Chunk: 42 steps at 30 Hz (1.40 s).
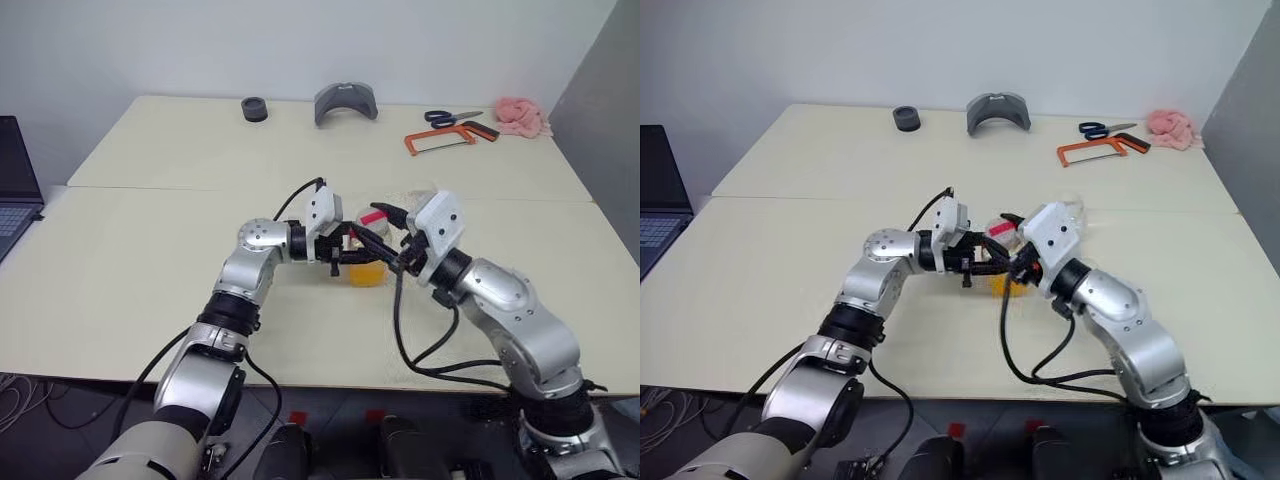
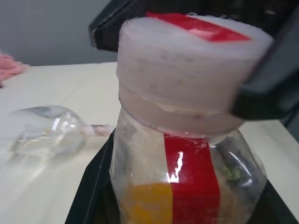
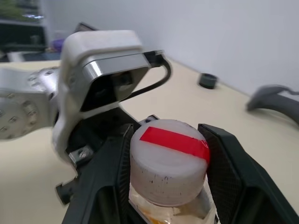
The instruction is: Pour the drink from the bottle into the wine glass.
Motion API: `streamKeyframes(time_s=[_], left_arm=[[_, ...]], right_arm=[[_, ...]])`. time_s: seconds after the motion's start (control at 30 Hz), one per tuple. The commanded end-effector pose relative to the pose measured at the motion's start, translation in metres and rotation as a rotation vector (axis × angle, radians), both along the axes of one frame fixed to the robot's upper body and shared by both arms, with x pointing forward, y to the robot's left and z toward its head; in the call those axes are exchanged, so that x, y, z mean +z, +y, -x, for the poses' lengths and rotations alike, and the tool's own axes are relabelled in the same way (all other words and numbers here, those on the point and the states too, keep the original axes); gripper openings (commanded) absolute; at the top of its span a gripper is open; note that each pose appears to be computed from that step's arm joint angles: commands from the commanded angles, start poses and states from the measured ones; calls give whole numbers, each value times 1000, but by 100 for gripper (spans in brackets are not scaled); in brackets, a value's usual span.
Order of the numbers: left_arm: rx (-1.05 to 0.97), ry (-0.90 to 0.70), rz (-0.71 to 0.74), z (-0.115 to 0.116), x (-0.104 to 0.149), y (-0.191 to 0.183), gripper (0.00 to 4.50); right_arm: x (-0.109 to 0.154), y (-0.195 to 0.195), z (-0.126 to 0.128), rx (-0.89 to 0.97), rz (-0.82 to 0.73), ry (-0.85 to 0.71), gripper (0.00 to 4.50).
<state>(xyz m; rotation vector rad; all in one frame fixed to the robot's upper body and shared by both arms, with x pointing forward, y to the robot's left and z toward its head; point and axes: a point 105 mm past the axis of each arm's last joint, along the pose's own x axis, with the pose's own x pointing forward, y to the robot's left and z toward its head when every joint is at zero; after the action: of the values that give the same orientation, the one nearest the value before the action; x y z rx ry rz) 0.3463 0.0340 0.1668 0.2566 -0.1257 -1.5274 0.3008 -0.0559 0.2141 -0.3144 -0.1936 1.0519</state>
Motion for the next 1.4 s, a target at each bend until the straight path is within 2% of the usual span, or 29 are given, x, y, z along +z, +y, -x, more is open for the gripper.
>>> streamKeyframes(time_s=[0.03, 0.13, 0.23, 0.47, 0.57, 0.93, 1.13, 1.4], left_arm=[[-59, -14, -3, 2, 16, -3, 173], [-59, -19, 11, 2, 20, -3, 173], [-44, -21, 24, 2, 22, -2, 173], [-15, -15, 36, 4, 19, 1, 171], [-11, -13, 36, 5, 18, 2, 171], [-24, -18, 28, 4, 20, 1, 171], [-21, -32, 27, 3, 21, 1, 171], [0, -50, 42, -1, 22, 2, 171]], right_arm=[[22, 3, 15, 304, 65, 8, 187], [23, 0, 15, 362, 102, 41, 187], [25, -2, 13, 331, 79, 45, 187], [34, -14, 14, 127, -33, -38, 427], [32, -13, 13, 21, -63, -74, 430], [23, -7, 1, -117, -33, -138, 430], [23, -22, -6, -190, -42, -127, 430], [24, -32, -2, -209, -67, -97, 430]])
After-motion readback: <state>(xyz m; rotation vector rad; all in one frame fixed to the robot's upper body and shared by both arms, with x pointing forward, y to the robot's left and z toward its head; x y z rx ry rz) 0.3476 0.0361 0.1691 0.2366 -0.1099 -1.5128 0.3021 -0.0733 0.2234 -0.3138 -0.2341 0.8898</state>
